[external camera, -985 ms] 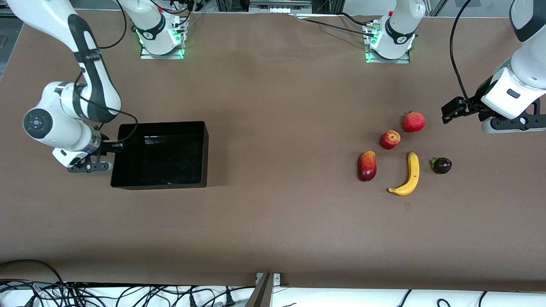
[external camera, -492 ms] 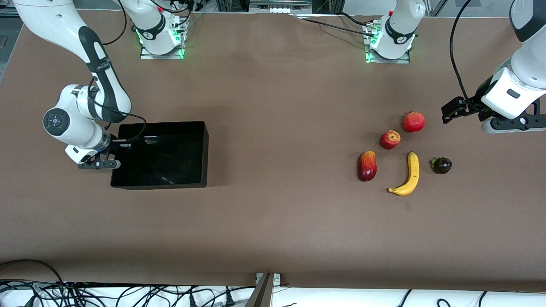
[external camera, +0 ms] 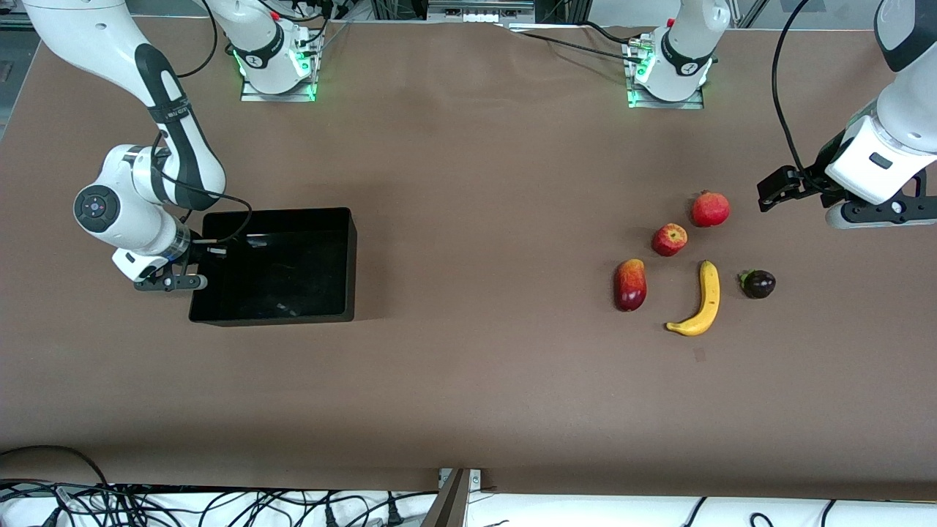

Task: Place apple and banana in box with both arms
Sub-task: 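Push the black box with the right gripper toward the fruit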

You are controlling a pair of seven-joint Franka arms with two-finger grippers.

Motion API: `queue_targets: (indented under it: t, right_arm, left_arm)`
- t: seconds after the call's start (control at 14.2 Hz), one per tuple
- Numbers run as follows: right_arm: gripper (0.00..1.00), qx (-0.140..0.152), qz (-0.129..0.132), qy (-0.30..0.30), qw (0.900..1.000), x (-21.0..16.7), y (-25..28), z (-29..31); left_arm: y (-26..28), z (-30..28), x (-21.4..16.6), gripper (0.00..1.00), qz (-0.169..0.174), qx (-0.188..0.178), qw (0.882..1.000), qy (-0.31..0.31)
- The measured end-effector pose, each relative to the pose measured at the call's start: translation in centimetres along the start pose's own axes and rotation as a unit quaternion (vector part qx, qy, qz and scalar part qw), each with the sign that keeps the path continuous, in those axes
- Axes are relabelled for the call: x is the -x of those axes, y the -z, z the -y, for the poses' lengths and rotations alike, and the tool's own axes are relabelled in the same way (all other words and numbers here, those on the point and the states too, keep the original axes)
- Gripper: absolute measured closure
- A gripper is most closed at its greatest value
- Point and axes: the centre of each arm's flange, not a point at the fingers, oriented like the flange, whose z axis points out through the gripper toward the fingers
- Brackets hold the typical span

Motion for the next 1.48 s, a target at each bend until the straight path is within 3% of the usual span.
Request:
queue_targets:
  t: [0.35, 0.63, 0.77, 1.13, 1.48]
  right_arm:
    - [0.97, -0.013, -0.026, 0.038, 0.999, -3.2, 5.5, 4.3]
    - [0.97, -0.061, -0.024, 0.076, 0.995, -5.2, 10.8, 14.5]
    - [0.97, -0.069, -0.019, 0.069, 0.995, -5.5, 12.4, 20.6]
    - [0.97, -0.063, 0.003, 0.007, 0.998, -4.1, 8.6, 37.4]
    - [0.97, -0.063, 0.006, -0.049, 0.997, -4.2, 5.8, 44.7]
  left_arm:
    - [0.0, 0.0, 0.0, 0.0, 0.001, 0.0, 1.0, 0.0]
    - [-0.1, 0.0, 0.1, 0.0, 0.003, 0.0, 1.0, 0.0]
    - [-0.1, 0.0, 0.1, 0.0, 0.004, -0.001, 1.0, 0.0]
    - [-0.1, 0.0, 0.1, 0.0, 0.004, -0.001, 1.0, 0.0]
    - [-0.1, 0.0, 0.2, 0.0, 0.008, -0.001, 1.0, 0.0]
